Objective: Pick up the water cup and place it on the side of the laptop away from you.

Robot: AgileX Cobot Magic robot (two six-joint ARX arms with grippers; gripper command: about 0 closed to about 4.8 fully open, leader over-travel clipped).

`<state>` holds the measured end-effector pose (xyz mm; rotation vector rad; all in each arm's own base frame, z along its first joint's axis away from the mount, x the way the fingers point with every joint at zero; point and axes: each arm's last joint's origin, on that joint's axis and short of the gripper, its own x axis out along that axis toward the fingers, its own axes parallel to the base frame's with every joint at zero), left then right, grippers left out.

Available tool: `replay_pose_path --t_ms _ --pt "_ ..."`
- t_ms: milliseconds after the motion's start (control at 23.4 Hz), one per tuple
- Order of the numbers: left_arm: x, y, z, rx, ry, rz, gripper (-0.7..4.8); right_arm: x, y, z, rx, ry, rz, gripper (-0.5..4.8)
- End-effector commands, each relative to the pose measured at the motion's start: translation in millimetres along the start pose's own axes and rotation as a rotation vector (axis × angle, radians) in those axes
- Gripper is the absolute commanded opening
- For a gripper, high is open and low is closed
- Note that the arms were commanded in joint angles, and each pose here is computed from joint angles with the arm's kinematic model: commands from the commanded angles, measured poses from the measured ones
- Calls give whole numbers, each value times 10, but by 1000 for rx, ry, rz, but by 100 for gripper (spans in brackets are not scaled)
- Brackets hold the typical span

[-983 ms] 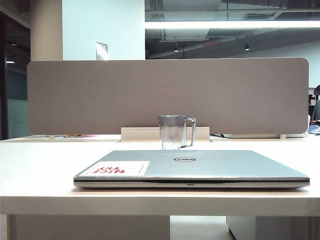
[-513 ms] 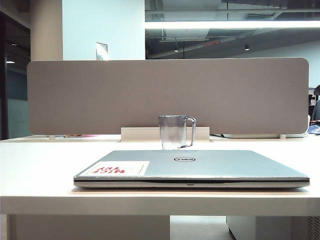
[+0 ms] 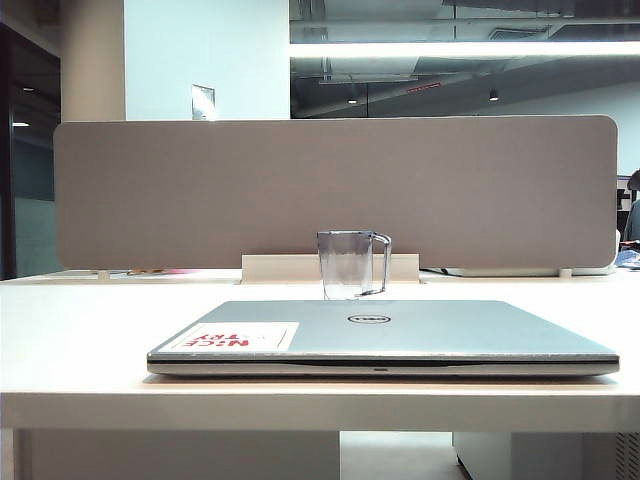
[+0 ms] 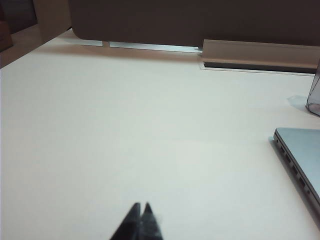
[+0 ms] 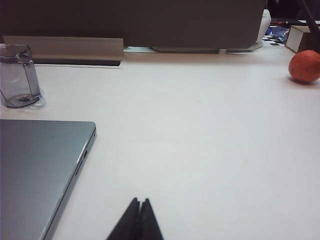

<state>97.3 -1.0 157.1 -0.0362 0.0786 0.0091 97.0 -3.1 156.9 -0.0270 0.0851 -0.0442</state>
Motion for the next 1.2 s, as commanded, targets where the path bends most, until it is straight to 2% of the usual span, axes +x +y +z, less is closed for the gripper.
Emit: replay_pose_path --t_ms 43,256,1196 --pt "-2 -3 14 6 -6 -5 -5 4 -1 -9 -3 -4 -5 -1" --pt "-2 -2 17 43 -9 -5 -5 4 -1 -9 -3 -5 -5 -1" --pt "-2 -2 17 41 -9 -5 -5 4 -1 -9 -3 -4 -5 -1"
